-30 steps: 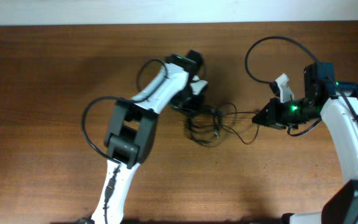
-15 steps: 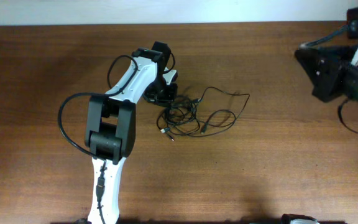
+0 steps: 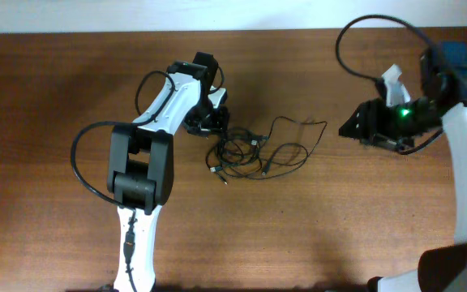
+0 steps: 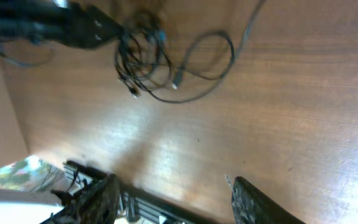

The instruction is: Untangle cables

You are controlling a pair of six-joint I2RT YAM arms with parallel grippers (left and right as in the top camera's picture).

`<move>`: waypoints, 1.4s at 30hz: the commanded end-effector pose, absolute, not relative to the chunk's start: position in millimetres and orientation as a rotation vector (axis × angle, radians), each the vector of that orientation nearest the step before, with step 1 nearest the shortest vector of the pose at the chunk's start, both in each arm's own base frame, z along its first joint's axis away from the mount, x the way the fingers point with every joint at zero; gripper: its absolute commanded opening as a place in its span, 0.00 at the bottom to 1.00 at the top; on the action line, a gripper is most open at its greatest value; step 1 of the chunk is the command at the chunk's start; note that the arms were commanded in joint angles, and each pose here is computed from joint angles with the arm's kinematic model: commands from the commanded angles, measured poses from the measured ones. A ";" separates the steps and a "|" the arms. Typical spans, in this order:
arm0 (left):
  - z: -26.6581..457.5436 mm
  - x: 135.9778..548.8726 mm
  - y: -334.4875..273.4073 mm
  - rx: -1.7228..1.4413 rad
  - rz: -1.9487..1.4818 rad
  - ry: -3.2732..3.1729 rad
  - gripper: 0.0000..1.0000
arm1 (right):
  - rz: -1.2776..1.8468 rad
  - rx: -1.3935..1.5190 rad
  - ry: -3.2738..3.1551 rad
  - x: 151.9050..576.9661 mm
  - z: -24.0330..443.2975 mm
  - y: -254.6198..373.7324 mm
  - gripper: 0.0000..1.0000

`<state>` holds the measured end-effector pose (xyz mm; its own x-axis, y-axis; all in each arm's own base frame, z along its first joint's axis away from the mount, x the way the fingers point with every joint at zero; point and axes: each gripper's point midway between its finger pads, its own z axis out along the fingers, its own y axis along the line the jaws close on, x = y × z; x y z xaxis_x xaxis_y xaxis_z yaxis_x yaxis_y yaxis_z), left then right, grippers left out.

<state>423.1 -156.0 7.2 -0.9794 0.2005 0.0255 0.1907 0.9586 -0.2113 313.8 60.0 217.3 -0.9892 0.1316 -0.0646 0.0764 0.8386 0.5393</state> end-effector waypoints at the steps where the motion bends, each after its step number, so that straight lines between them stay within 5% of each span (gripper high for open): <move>1: -5.5 417.8 -149.6 -0.294 0.295 -3.035 0.57 | 0.918 0.152 2.960 310.7 179.9 75.8 0.58; 4: -4.7 417.6 -153.6 -0.294 0.331 -3.031 0.46 | 0.991 0.142 2.959 311.7 142.7 105.6 0.61; 6: -3.7 416.4 -157.7 -0.292 0.368 -3.023 0.25 | 0.996 0.153 2.934 317.5 121.0 124.9 0.65; 10: -3.7 416.7 -157.4 -0.292 0.367 -3.024 0.01 | 0.941 0.003 2.831 338.3 97.9 152.3 0.65; 18: -3.9 421.8 -147.9 -0.237 0.366 -3.037 0.00 | 0.361 0.417 2.880 350.9 65.7 89.3 0.65; 25: -2.6 422.3 -148.6 -0.221 0.411 -3.029 0.07 | 0.415 0.392 2.813 359.9 52.9 94.5 0.67; 27: -2.6 422.2 -148.5 -0.221 0.411 -3.029 0.09 | 0.435 0.381 2.782 367.1 56.0 97.0 0.57; 31: -2.6 422.2 -148.5 -0.221 0.411 -3.029 0.10 | 0.479 0.439 2.741 375.3 58.6 101.1 0.56; 36: -2.6 422.0 -148.4 -0.221 0.410 -3.028 0.16 | 0.459 0.453 2.809 375.4 20.3 103.9 0.40; 38: -2.6 422.0 -148.8 -0.222 0.410 -3.029 0.21 | 0.500 0.445 2.796 381.6 17.1 108.6 0.04; 42: -2.6 422.0 -148.8 -0.222 0.410 -3.029 0.27 | 0.609 0.371 2.627 401.8 91.6 116.4 0.04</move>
<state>426.1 -149.6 6.3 -0.9860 0.1643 0.0281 0.1517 0.9544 -0.2571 383.2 108.3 25.9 -0.9147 0.3444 -0.2114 0.2450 0.8886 0.3877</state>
